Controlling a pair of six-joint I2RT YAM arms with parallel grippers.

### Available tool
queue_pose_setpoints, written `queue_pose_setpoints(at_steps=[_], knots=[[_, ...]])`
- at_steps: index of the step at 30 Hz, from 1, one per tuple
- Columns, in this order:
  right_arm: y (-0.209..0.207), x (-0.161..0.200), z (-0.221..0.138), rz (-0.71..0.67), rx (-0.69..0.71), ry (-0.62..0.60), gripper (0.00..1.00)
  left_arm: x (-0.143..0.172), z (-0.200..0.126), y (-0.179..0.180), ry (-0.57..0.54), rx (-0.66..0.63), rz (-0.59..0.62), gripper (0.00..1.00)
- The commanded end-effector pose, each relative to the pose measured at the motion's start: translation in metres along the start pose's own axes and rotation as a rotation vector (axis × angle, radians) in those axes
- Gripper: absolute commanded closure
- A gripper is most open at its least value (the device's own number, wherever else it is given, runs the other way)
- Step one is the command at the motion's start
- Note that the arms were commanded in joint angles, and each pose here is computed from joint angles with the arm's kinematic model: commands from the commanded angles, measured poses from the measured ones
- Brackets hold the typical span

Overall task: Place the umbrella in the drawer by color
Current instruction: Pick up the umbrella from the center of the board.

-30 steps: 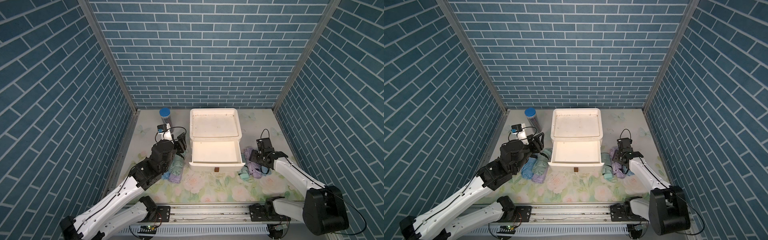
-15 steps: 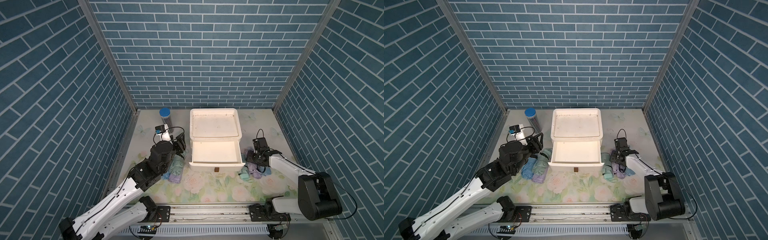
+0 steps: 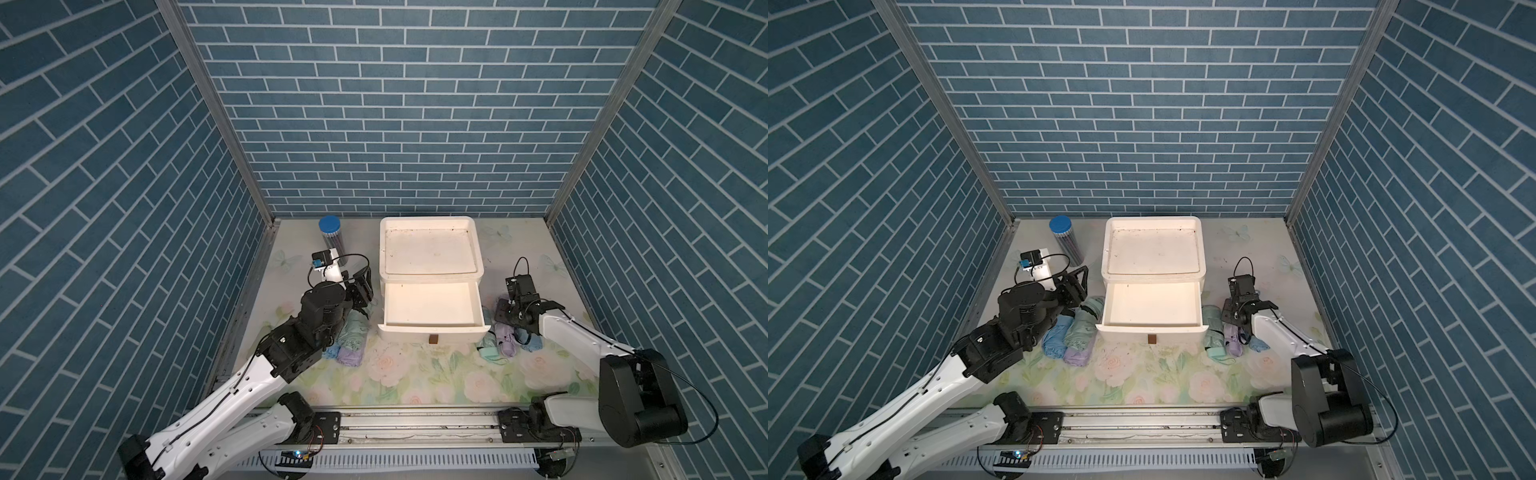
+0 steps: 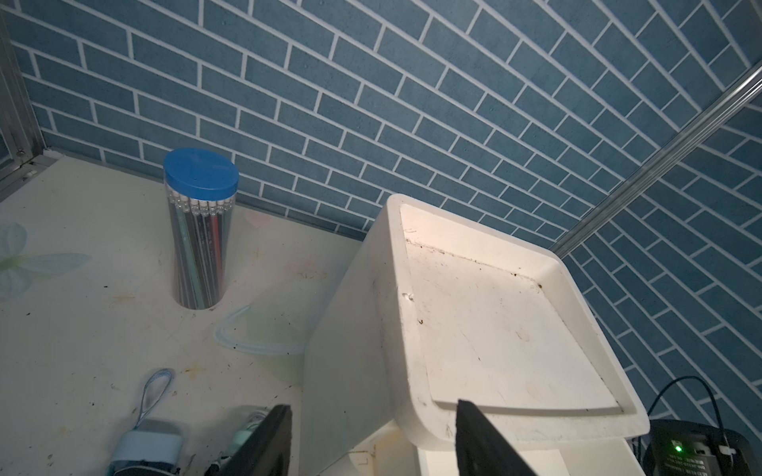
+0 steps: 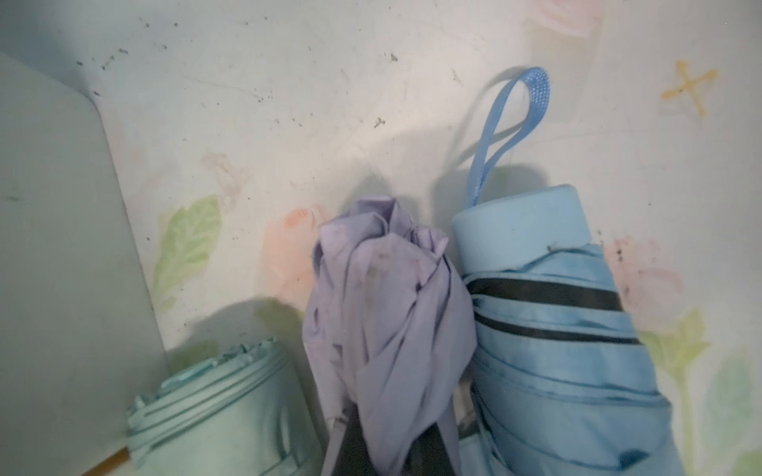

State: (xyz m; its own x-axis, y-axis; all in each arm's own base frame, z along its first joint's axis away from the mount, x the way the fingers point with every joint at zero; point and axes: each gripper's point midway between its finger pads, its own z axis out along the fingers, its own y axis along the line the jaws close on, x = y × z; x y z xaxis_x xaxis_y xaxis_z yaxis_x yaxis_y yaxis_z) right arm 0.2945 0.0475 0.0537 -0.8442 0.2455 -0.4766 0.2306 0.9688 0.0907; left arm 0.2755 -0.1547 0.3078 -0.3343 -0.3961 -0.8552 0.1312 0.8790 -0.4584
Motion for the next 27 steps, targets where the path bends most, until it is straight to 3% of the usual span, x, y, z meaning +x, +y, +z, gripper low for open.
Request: queue_pose_setpoints(at_steps=[1,5,8,11,14,16,19,22,23,27], knots=[[-0.004,-0.019,-0.027,-0.015,0.042,-0.047,1.0,-0.012,-0.004,-0.009,-0.026,0.042,-0.027,0.33],[0.004,-0.071,-0.084,-0.015,0.028,-0.219,1.0,-0.024,-0.009,-0.023,-0.04,0.101,-0.032,0.31],[0.017,-0.12,-0.155,-0.018,-0.01,-0.411,1.0,-0.039,-0.017,-0.048,-0.058,0.213,-0.024,0.27],[0.056,-0.156,-0.228,-0.072,-0.163,-0.575,1.0,-0.053,-0.031,-0.08,-0.076,0.379,-0.004,0.2],[0.124,-0.165,-0.3,-0.162,-0.537,-0.69,1.0,-0.064,-0.046,-0.111,-0.099,0.548,0.018,0.15],[0.17,-0.152,-0.351,-0.216,-0.893,-0.728,1.0,-0.069,-0.053,-0.127,-0.111,0.636,0.025,0.11],[0.208,-0.123,-0.399,-0.223,-1.311,-0.729,1.0,-0.068,-0.06,-0.149,-0.103,0.762,0.029,0.08],[0.225,-0.102,-0.418,-0.212,-1.519,-0.708,1.0,-0.064,-0.065,-0.168,-0.084,0.883,0.022,0.04],[0.227,-0.098,-0.423,-0.208,-1.558,-0.711,1.0,-0.062,-0.066,-0.171,-0.08,0.906,0.018,0.0],[0.232,-0.085,-0.433,-0.173,-1.687,-0.694,1.0,-0.054,-0.059,-0.179,-0.055,0.946,0.015,0.0]])
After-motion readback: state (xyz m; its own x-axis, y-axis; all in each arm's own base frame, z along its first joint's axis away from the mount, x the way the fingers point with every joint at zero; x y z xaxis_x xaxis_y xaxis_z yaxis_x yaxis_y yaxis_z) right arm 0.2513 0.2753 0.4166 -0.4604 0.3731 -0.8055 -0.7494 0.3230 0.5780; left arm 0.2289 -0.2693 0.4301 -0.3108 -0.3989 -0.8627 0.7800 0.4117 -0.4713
